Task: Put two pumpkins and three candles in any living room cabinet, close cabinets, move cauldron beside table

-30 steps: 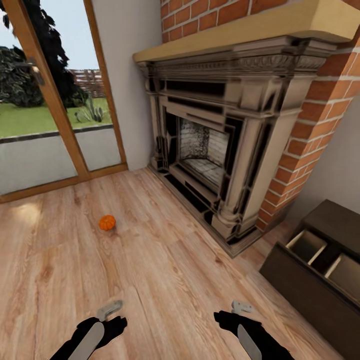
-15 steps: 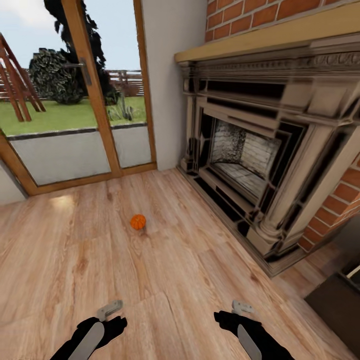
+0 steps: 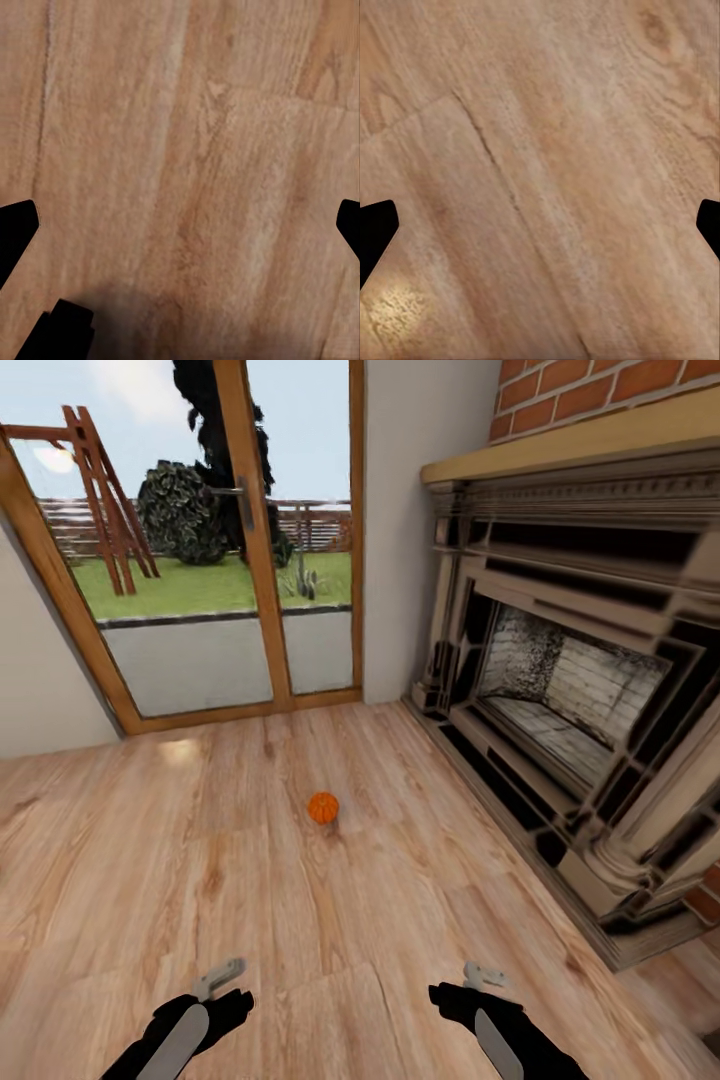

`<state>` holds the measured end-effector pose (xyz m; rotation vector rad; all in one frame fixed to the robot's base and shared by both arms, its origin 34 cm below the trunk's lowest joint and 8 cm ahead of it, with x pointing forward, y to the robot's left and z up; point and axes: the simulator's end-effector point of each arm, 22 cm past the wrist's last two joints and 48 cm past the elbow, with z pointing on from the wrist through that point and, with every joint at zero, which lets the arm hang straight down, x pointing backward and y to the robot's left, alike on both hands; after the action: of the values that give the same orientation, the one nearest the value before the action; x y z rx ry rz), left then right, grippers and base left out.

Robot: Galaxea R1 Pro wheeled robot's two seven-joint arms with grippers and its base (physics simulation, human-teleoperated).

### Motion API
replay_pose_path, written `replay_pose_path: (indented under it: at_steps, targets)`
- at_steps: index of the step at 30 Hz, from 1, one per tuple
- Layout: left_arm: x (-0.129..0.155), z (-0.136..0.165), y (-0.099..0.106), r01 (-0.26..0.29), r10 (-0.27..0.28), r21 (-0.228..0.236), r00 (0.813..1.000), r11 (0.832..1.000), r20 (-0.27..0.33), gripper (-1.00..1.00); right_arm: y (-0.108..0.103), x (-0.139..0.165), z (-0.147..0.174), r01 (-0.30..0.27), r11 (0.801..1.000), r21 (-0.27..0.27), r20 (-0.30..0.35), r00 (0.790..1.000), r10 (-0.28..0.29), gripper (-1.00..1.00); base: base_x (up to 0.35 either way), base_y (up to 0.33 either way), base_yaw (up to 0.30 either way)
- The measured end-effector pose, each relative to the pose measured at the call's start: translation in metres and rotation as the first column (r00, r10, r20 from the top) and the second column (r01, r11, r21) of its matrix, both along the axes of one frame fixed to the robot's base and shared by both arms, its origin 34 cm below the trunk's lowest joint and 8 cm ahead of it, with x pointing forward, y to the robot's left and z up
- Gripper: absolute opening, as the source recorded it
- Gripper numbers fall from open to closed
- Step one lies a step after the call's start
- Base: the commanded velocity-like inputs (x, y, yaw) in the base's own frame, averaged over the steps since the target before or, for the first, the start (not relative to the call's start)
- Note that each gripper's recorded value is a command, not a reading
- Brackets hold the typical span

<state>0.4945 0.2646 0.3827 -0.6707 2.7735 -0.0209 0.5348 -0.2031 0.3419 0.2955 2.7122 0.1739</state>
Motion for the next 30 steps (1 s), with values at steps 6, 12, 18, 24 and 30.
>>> replay_pose_path:
  at_steps: [6, 12, 18, 24, 30]
  targets:
    - [0.0002, 0.0003, 0.001, -0.001, 0.001, 0.002, 1.0, 1.0, 0.002, 1.0, 0.0002, 0.0006, 0.0005, 0.0, 1.0, 0.0, 0.003, 1.0, 0.0, 1.0, 0.261, 0.001, 0.292]
    - [0.0002, 0.0004, 0.001, -0.001, 0.001, 0.002, 1.0, 1.0, 0.002, 1.0, 0.0004, 0.0009, 0.0008, -0.001, 1.0, 0.001, 0.005, 1.0, 0.001, 1.0, 0.33, 0.0, 0.292]
    - [0.0003, 0.0004, 0.001, -0.001, 0.001, 0.001, 1.0, 1.0, 0.002, 1.0, 0.0017, 0.0014, 0.0012, -0.003, 1.0, 0.007, 0.007, 1.0, 0.002, 1.0, 0.334, 0.0, 0.292]
    - [0.0004, 0.0004, 0.002, -0.001, 0.001, 0.003, 1.0, 1.0, 0.003, 1.0, 0.0021, 0.0016, 0.0013, -0.002, 1.0, 0.009, 0.007, 1.0, 0.002, 1.0, 0.334, 0.0, 0.292]
    - [0.0005, 0.0005, 0.0019, -0.001, 0.001, 0.003, 1.0, 1.0, 0.003, 1.0, 0.0013, 0.0014, 0.0012, -0.002, 1.0, 0.008, 0.006, 1.0, 0.002, 1.0, 0.334, 0.0, 0.292]
